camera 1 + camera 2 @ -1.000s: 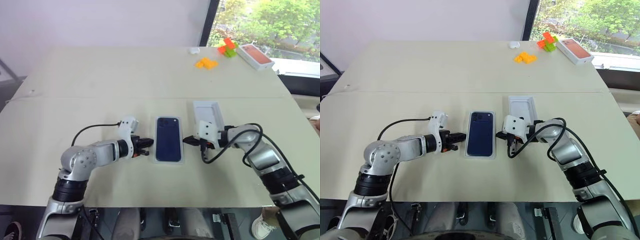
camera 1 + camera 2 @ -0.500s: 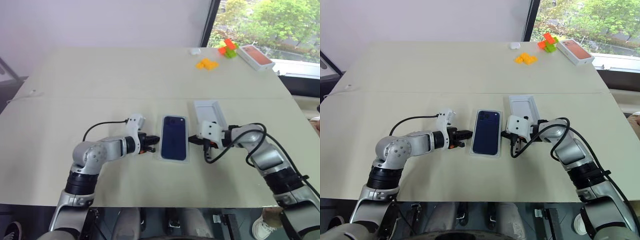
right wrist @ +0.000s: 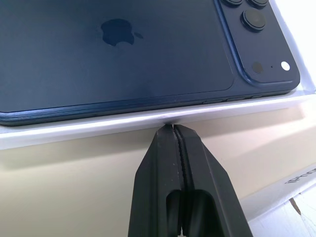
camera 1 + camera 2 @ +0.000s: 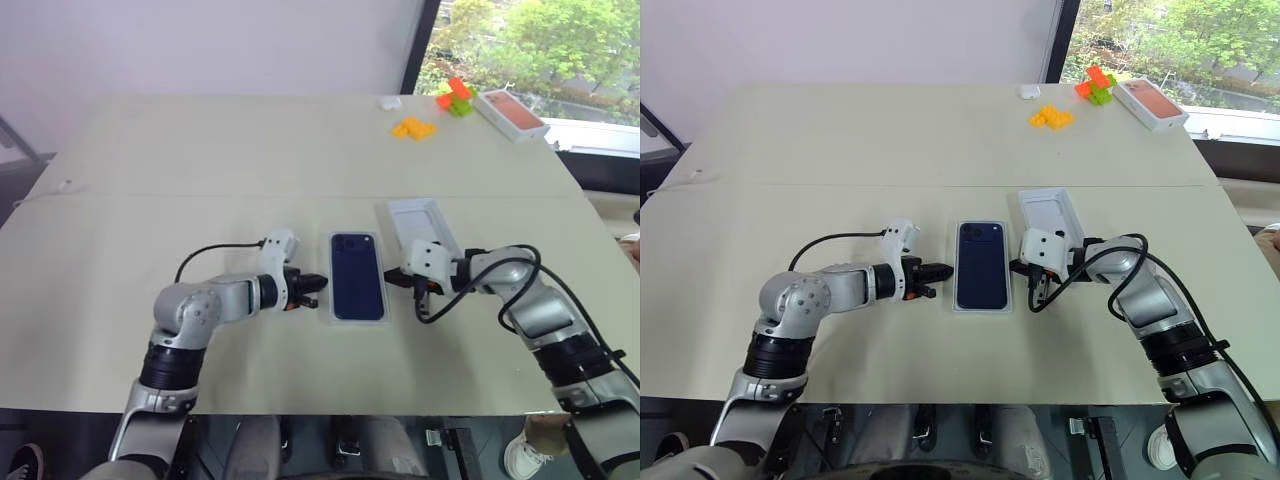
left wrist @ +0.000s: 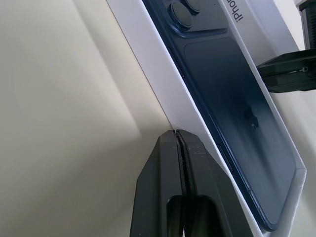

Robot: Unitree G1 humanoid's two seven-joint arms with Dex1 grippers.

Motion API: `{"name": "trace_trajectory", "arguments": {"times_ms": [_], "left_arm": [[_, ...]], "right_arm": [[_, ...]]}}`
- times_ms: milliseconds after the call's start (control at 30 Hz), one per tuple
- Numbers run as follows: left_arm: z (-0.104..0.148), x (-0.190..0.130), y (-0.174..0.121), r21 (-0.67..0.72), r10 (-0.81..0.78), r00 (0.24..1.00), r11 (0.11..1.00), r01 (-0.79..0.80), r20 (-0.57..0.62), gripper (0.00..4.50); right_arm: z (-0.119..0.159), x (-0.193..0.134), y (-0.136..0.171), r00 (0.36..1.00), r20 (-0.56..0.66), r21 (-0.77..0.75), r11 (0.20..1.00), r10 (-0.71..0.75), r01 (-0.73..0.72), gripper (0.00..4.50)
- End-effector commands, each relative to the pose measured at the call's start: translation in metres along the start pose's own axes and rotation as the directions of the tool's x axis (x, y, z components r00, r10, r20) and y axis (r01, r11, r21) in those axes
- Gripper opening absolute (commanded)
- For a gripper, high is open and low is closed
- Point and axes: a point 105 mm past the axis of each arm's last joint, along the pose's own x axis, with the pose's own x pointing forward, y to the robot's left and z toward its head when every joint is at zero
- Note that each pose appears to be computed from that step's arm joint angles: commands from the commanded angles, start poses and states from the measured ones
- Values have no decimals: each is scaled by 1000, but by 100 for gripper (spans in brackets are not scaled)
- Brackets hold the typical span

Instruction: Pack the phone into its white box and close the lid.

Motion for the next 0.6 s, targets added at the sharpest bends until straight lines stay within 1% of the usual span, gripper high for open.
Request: {"name": "trace_trajectory", "arguments": {"times_ms": [33,367,467,500,567,600], "left_arm": [[0,2,-9,19,-31,1000,999,31,-1,7],[2,0,-7,28,-20,1000,999,19,8,7],[3,-3,-9,27,-27,999,999,26,20,7],[5,-4,-9,27,-28,999,999,27,28,30],[12,-7,-7,17,-25,997,1000,24,67,90],[15,-10,-7,20,-27,997,999,25,76,129]], "right_arm": [[7,-5,-3,1000,18,-20,1000,-5,5,3],[6,-6,-6,1000,11,-19,1000,-11,11,3],[6,-10,-9,999,30,14,1000,-16,16,3],[7,-11,-12,999,40,22,999,-29,28,1],[10,-15,-18,997,58,53,998,-45,42,56],[12,-18,-19,997,59,55,998,-45,42,86]]}}
